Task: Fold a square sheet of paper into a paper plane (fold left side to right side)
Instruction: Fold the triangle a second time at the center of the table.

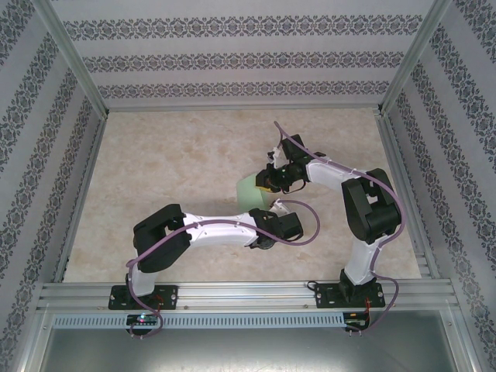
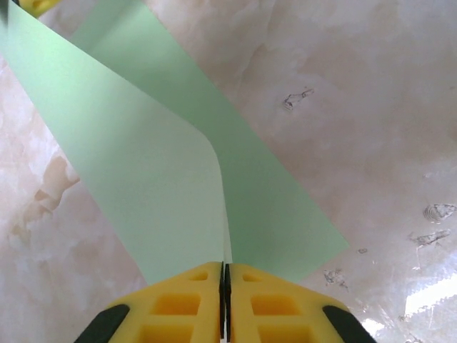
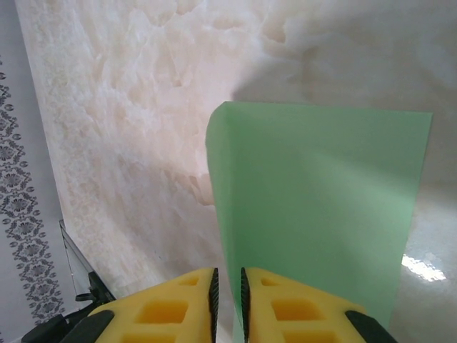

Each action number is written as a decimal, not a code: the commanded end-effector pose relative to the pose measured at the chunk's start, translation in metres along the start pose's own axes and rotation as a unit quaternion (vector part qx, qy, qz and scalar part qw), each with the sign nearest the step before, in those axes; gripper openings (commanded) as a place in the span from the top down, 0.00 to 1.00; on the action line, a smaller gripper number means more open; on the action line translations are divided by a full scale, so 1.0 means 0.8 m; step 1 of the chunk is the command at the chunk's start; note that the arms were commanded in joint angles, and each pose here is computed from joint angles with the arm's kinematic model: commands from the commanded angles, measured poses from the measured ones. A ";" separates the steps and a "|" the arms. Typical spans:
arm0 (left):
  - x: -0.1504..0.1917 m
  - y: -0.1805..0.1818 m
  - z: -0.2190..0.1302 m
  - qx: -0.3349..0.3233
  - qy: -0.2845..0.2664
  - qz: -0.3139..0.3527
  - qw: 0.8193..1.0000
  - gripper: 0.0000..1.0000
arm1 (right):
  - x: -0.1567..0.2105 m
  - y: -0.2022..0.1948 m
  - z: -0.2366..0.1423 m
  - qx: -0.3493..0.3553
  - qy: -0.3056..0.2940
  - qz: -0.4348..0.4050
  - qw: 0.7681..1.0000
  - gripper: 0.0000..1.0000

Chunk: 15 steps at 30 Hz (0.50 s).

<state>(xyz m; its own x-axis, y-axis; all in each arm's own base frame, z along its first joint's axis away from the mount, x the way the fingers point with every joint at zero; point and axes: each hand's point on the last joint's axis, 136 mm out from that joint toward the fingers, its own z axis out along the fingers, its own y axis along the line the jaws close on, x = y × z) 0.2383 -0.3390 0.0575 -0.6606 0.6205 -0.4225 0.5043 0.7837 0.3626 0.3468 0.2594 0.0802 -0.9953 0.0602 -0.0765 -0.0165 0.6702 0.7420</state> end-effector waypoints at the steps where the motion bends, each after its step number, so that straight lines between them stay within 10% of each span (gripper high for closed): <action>1: -0.004 0.004 -0.020 0.007 -0.010 -0.001 1.000 0.93 | -0.014 0.012 -0.014 -0.010 -0.016 -0.016 1.000 0.76; 15: -0.012 0.002 -0.035 0.184 -0.023 -0.107 0.977 1.00 | -0.012 0.006 -0.123 -0.017 -0.166 -0.043 0.985 0.46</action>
<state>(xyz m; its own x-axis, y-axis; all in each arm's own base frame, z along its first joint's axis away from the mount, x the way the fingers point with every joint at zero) 0.2299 -0.3332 0.0784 -0.7186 0.5067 -0.4763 0.5282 0.8432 0.1001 0.3568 0.2000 0.1622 -0.9097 0.2257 -0.3486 -0.1297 0.6430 0.7548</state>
